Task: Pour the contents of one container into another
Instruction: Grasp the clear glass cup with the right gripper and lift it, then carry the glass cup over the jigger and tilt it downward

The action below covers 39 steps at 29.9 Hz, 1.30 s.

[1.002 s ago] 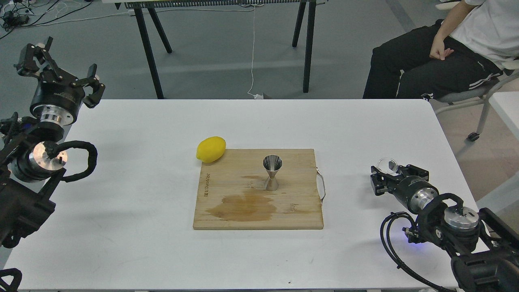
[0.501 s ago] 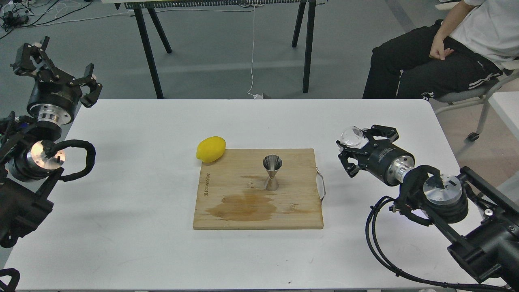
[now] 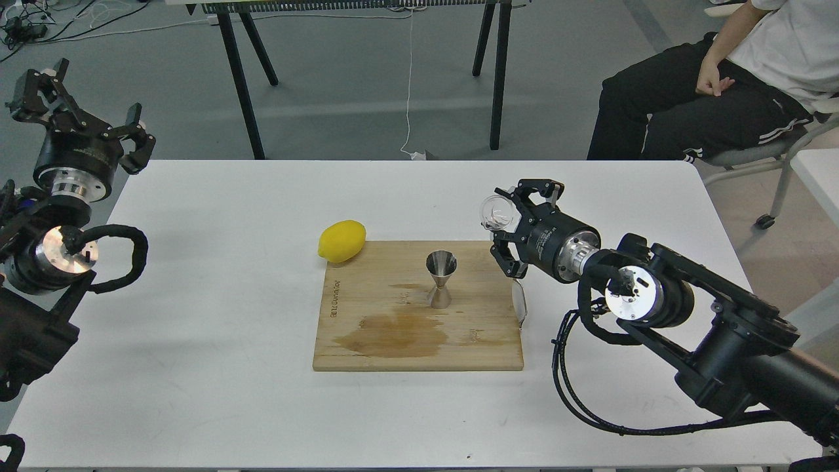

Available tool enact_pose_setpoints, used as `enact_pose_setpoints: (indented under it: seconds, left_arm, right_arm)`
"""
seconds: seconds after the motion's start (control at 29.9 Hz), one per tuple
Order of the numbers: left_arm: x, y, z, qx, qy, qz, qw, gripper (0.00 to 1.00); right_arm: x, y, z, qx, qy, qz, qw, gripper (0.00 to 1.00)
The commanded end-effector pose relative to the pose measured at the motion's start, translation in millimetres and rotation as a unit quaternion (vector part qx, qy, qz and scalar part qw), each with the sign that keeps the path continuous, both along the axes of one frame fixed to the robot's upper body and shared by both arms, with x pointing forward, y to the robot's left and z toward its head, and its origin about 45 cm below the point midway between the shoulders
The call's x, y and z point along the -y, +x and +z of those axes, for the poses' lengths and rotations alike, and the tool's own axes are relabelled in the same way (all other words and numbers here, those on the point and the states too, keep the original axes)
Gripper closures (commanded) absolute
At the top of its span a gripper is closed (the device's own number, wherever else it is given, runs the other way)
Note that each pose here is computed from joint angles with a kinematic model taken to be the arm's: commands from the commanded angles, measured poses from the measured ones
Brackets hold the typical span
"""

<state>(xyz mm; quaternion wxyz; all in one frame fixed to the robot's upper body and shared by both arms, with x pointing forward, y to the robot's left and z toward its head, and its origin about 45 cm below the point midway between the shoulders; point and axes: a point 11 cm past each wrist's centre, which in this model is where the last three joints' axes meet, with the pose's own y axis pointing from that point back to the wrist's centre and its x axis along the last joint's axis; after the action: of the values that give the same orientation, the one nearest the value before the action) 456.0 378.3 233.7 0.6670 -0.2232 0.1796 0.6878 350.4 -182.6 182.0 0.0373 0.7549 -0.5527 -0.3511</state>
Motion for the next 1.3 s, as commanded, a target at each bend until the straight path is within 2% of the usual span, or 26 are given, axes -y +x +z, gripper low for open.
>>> enact_pose_setpoints:
  seconds: [0.0, 0.3, 1.27]
  left_arm:
    - [-0.2, -0.1, -0.2, 0.0, 0.0, 0.0, 1.0, 0.0]
    - [-0.2, -0.1, -1.4, -0.004, 0.001, 0.004, 1.0, 0.0]
    - [-0.8, 0.2, 0.0, -0.002, 0.002, 0.004, 1.0, 0.0]
  right_arm:
    - [-12.3, -3.7, -5.5, 0.033, -0.048, 0.027, 0.998, 0.66]
    - [-34.1, -11.6, -10.3, 0.043, -0.06, 0.059, 0.996, 0.66]
    - [-72.2, -22.7, -26.6, 0.168, -0.23, 0.17, 0.943, 0.66]
